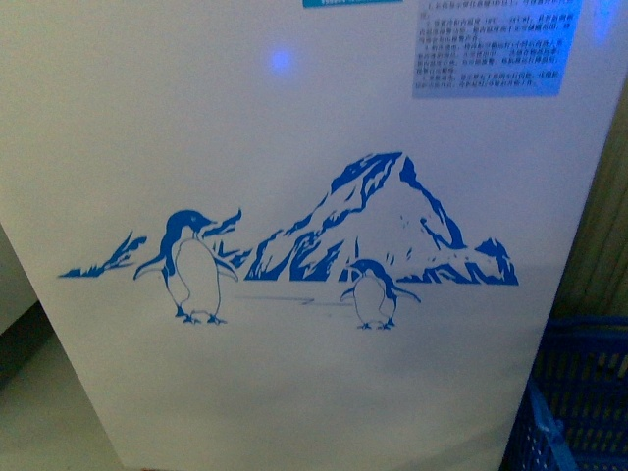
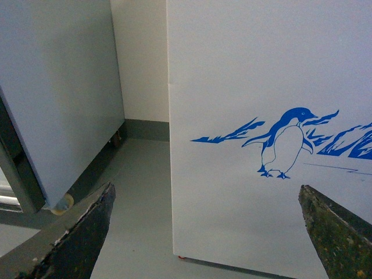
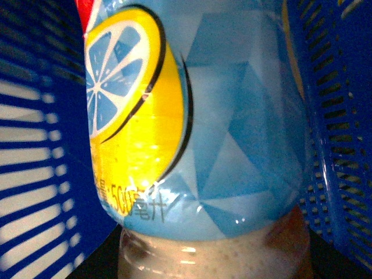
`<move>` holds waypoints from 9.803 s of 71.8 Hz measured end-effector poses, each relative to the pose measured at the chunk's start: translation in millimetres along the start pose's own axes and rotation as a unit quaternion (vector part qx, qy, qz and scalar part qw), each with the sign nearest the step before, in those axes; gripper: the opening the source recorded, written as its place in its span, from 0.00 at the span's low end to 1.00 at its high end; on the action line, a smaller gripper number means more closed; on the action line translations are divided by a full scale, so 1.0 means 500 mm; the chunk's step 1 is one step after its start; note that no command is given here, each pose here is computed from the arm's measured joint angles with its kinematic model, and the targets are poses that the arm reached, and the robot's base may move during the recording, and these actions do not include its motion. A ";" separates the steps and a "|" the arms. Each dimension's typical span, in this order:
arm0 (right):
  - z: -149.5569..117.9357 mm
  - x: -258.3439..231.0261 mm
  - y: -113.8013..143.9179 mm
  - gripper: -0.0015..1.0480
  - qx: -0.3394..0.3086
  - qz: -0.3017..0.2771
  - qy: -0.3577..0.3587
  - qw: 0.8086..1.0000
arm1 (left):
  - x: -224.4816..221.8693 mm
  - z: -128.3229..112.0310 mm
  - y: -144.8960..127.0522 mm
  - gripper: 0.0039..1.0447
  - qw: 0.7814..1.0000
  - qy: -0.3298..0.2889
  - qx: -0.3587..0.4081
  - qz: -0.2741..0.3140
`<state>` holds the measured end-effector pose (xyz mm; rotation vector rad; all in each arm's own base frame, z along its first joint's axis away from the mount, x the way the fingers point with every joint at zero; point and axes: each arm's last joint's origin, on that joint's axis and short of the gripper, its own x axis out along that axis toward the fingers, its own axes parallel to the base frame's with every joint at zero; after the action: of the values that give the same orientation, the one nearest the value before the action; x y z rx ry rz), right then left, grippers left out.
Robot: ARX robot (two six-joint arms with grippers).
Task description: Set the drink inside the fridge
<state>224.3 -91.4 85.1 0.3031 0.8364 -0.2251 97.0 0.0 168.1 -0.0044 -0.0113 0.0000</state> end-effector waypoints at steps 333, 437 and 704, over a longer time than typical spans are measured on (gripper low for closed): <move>0.118 -0.585 0.198 0.41 -0.036 0.195 -0.431 0.880 | 0.729 0.035 -0.257 0.92 0.800 -0.009 0.482 -0.358; 0.118 -0.585 0.198 0.41 -0.039 0.196 -0.430 0.881 | 0.236 0.088 -0.081 0.68 0.999 0.046 -0.010 -0.012; -0.122 -0.319 0.124 0.03 -0.146 0.110 -0.401 0.898 | 0.000 0.000 -0.001 0.02 1.000 0.000 0.000 -0.002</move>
<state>97.9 0.2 178.0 0.0032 0.0052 0.0030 97.1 -0.4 168.1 -0.0048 -0.0105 -0.0046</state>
